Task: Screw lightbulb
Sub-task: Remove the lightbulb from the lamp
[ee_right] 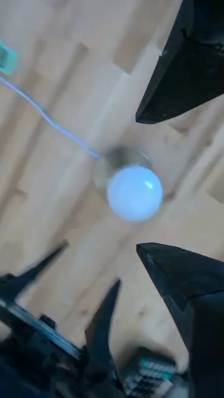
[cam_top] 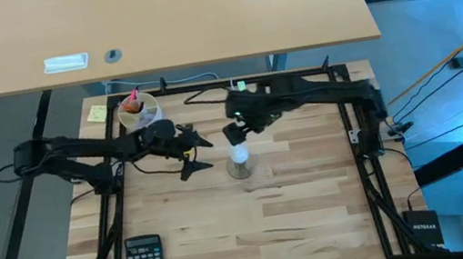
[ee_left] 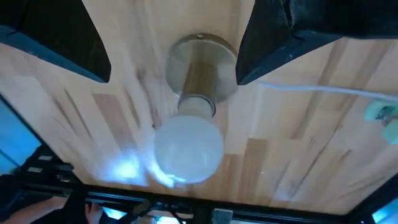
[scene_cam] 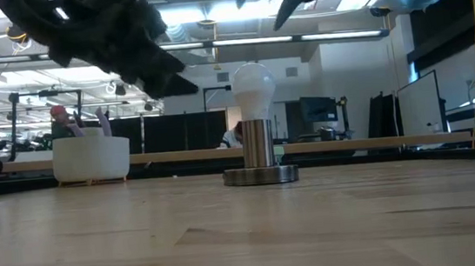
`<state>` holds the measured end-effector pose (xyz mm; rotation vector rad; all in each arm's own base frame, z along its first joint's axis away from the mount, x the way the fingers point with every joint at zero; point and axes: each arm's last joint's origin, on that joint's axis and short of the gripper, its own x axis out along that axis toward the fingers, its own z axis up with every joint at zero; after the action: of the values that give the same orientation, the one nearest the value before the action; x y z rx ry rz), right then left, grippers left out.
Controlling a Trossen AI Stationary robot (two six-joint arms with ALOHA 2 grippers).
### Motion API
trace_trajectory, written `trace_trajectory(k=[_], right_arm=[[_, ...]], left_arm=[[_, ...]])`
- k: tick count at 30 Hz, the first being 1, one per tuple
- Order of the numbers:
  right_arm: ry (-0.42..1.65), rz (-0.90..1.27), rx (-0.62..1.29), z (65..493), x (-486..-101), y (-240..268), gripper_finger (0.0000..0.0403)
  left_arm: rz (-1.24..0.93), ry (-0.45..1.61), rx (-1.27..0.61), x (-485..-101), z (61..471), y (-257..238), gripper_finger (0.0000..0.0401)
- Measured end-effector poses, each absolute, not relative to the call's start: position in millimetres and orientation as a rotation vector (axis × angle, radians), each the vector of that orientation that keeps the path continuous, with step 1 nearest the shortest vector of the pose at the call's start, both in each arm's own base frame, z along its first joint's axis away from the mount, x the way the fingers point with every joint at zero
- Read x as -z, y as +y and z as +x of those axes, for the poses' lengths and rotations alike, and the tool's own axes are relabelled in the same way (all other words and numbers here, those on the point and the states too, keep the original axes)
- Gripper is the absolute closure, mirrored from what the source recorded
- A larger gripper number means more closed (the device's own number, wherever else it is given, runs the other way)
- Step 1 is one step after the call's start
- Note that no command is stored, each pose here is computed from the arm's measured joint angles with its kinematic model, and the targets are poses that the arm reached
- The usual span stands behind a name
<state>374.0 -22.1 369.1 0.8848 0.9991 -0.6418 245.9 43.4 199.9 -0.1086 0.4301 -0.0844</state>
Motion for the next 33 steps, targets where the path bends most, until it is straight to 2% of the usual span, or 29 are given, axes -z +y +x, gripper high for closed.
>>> trace_trajectory(k=[4, 15, 21, 27, 33], right_arm=[[1.069, 0.985, 0.556, 391.0, -363.1, -28.8, 0.0072], [1.172, 1.041, 0.661, 403.5, -335.8, -31.3, 0.0072], [1.138, 1.011, 0.732, 402.4, -335.8, -33.3, 0.0072], [1.19, 0.825, 0.576, 403.0, -336.0, -33.2, 0.0072], [1.22, 0.727, 0.48, 402.8, -336.1, -33.3, 0.0072]], left_arm=[[-0.135, 0.43, 0.084, -185.6, 258.2, 44.7, 0.0066], [-0.102, 0.437, 0.099, -146.6, 284.8, 29.5, 0.0066], [-0.078, 0.399, 0.088, -140.4, 291.5, 23.0, 0.0066], [-0.121, 0.374, 0.081, -128.7, 297.5, 23.2, 0.0066], [-0.117, 0.367, 0.073, -121.2, 300.9, 20.4, 0.0066]])
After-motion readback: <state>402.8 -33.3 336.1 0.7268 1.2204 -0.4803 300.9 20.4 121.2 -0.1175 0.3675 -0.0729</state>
